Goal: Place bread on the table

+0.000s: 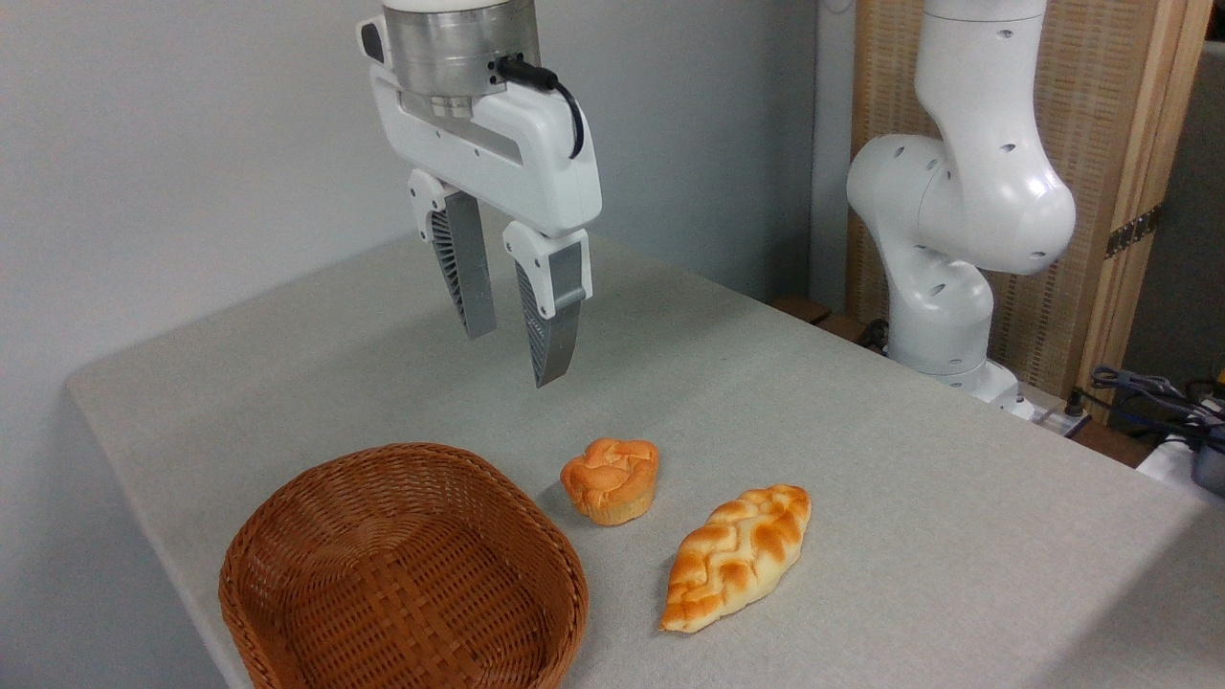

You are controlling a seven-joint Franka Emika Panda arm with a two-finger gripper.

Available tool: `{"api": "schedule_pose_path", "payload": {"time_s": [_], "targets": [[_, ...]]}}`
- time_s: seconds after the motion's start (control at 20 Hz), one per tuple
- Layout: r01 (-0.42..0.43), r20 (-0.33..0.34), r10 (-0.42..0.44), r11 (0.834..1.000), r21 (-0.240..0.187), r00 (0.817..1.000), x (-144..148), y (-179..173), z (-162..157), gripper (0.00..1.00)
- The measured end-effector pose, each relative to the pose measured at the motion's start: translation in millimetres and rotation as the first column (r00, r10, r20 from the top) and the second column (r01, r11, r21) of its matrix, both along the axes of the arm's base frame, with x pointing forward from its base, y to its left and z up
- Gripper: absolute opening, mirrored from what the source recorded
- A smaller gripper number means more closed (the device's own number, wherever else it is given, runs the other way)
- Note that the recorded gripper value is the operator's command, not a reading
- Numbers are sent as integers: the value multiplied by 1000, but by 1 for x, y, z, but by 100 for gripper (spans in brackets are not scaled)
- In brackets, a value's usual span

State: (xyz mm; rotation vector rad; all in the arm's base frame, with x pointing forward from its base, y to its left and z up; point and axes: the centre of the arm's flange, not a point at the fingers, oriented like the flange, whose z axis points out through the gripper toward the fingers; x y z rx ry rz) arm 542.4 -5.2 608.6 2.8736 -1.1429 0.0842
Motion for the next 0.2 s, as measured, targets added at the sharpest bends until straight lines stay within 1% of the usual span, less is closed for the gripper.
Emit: {"api": "schedule_pose_path", "payload": {"time_s": [0.2], "targets": [[-5, 12, 5, 1000, 1, 1000, 5, 3, 5, 100]]}}
